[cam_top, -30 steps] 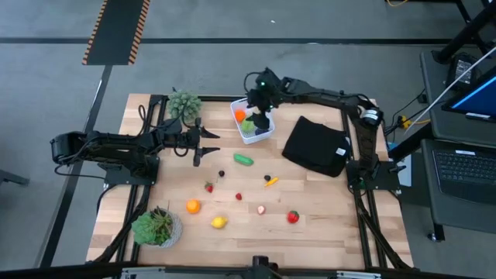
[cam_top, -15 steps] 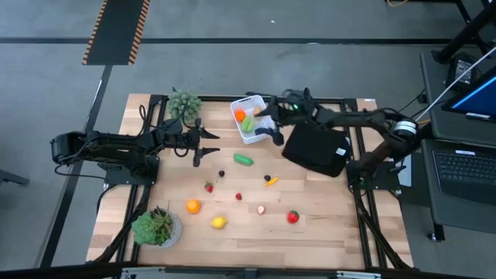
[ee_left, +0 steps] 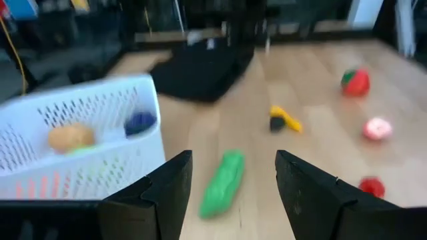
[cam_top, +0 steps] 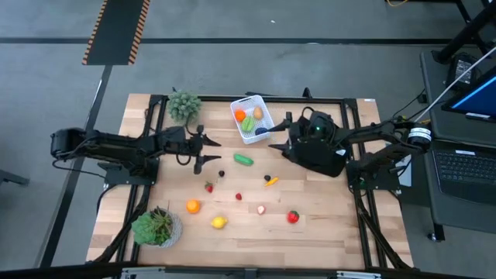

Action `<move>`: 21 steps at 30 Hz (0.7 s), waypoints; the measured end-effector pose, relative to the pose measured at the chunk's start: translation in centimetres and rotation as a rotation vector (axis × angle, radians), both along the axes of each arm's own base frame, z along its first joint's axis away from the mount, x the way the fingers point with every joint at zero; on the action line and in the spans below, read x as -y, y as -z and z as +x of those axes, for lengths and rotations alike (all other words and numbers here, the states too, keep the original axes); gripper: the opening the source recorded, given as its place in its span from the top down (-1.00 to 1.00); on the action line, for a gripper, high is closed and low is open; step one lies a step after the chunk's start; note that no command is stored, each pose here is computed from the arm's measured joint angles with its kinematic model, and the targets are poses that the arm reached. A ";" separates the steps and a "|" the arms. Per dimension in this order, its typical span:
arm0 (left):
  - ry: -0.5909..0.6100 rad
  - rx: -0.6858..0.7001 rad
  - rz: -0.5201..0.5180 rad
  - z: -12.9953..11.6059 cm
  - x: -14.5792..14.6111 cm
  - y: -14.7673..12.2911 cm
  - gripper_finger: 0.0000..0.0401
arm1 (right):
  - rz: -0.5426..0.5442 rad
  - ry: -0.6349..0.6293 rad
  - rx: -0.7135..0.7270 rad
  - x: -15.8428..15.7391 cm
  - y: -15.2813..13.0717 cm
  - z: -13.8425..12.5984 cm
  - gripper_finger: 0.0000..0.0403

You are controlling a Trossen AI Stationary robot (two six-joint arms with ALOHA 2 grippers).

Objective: Pick and placing Produce into tupperware
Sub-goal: Put the top strawberry into the basket

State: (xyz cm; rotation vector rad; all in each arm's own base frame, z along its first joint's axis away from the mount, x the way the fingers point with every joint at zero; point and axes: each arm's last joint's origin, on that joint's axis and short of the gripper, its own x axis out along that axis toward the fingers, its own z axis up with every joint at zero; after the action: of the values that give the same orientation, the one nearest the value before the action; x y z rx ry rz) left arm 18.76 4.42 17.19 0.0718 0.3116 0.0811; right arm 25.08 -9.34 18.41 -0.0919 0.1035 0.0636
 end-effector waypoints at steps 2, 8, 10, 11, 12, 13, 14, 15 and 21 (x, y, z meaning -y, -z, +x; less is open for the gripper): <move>-0.034 -0.104 0.005 0.4 0.6 -0.3 -0.03 | 0.008 0.001 -0.003 0.0 0.1 -0.1 -0.43; -0.038 -0.309 0.019 1.5 3.5 -3.1 -0.03 | -0.013 0.004 0.008 -0.1 0.0 0.0 -0.43; -0.065 -0.354 0.015 1.6 4.5 -4.2 -0.03 | -0.024 0.004 0.011 -0.1 0.0 0.0 -0.43; -0.092 -0.385 0.007 1.5 4.9 -4.6 -0.03 | -0.024 0.005 0.011 -0.1 0.0 0.0 -0.43; -0.122 -0.415 -0.003 1.3 5.4 -4.9 -0.03 | -0.021 0.005 0.012 -0.1 0.0 0.0 -0.43; -0.150 -0.438 -0.011 1.1 5.8 -5.3 -0.03 | -0.018 0.005 0.015 -0.1 0.0 0.0 -0.43; -0.169 -0.455 -0.019 0.9 6.3 -5.6 -0.03 | -0.010 0.006 0.015 -0.1 -0.1 0.0 -0.43; -0.172 -0.466 -0.029 0.8 6.9 -5.8 -0.03 | -0.005 0.007 0.015 -0.1 0.0 0.0 -0.43; -0.111 -0.486 -0.076 0.1 10.6 -5.7 -0.03 | -0.004 0.006 0.017 -0.3 -0.1 0.0 -0.43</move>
State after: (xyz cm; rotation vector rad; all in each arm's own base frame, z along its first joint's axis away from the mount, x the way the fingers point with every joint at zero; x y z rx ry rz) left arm 18.87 -6.15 22.86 -0.0031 0.8044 0.1621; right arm 25.11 -9.08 18.49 -0.0963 0.0868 0.0564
